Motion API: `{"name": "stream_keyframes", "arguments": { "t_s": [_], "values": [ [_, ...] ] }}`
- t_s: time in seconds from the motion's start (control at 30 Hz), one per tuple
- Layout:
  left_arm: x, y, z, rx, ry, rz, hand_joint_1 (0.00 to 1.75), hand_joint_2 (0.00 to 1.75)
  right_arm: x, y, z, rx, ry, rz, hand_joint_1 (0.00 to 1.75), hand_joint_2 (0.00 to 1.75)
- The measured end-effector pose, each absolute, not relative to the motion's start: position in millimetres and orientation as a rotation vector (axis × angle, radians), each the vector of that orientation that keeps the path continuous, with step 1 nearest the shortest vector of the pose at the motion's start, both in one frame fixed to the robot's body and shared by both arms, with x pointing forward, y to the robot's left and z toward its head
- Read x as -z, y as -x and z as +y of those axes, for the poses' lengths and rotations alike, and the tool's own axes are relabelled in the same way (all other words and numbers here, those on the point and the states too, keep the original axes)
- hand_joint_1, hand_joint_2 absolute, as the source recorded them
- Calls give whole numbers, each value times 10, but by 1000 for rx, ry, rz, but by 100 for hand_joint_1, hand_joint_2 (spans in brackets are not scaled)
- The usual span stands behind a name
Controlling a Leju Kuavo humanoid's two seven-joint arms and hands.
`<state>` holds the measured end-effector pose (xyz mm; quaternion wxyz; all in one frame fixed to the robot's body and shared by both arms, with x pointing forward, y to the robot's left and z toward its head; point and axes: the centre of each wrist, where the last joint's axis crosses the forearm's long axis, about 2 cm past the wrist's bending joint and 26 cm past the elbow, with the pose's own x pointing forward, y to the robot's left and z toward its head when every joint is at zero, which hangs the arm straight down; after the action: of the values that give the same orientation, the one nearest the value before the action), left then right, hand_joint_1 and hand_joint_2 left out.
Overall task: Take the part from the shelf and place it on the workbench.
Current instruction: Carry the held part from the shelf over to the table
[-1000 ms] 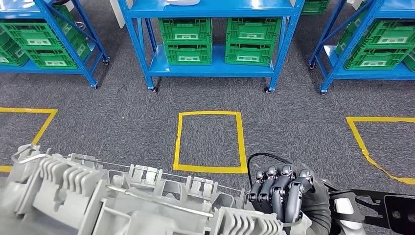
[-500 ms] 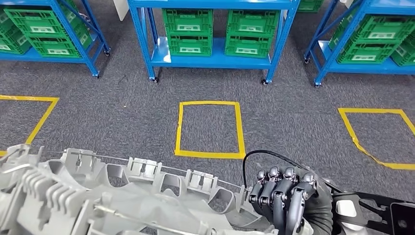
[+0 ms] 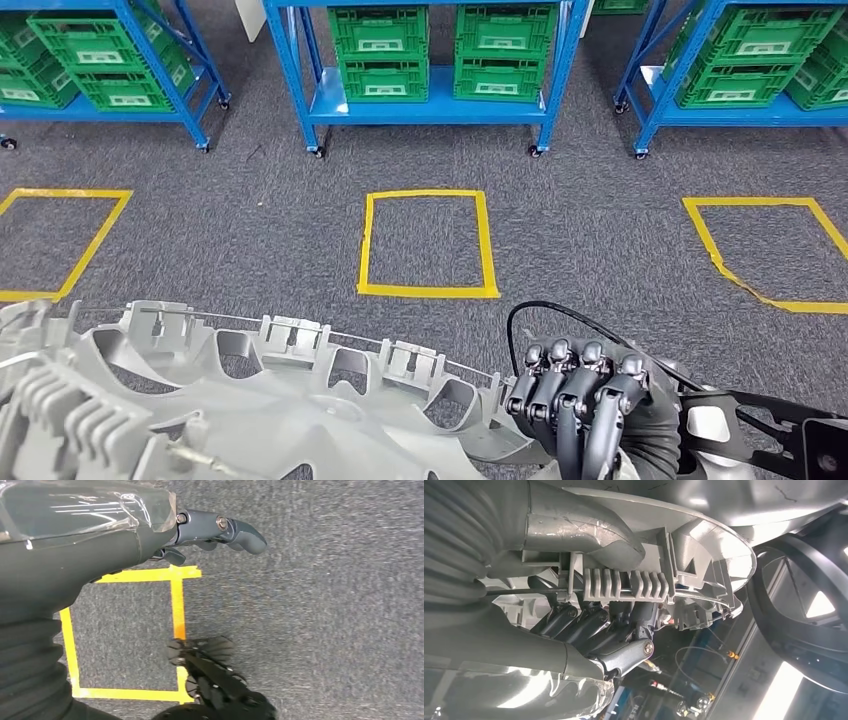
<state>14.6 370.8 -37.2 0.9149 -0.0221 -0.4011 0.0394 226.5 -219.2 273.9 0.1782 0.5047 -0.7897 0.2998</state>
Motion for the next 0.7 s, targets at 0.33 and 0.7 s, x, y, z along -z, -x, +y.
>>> {"name": "stream_keyframes", "arguments": {
  "t_s": [0.33,0.7],
  "values": [
    [381,-166,3700,-94,42,-836,0,175,-2758,-2285,-2186,-845,-1451,-2206,169,175],
    [391,-161,3681,-114,43,-828,0,175,-2709,-2285,-2202,-843,-1408,-2198,169,175]
  ]
}}
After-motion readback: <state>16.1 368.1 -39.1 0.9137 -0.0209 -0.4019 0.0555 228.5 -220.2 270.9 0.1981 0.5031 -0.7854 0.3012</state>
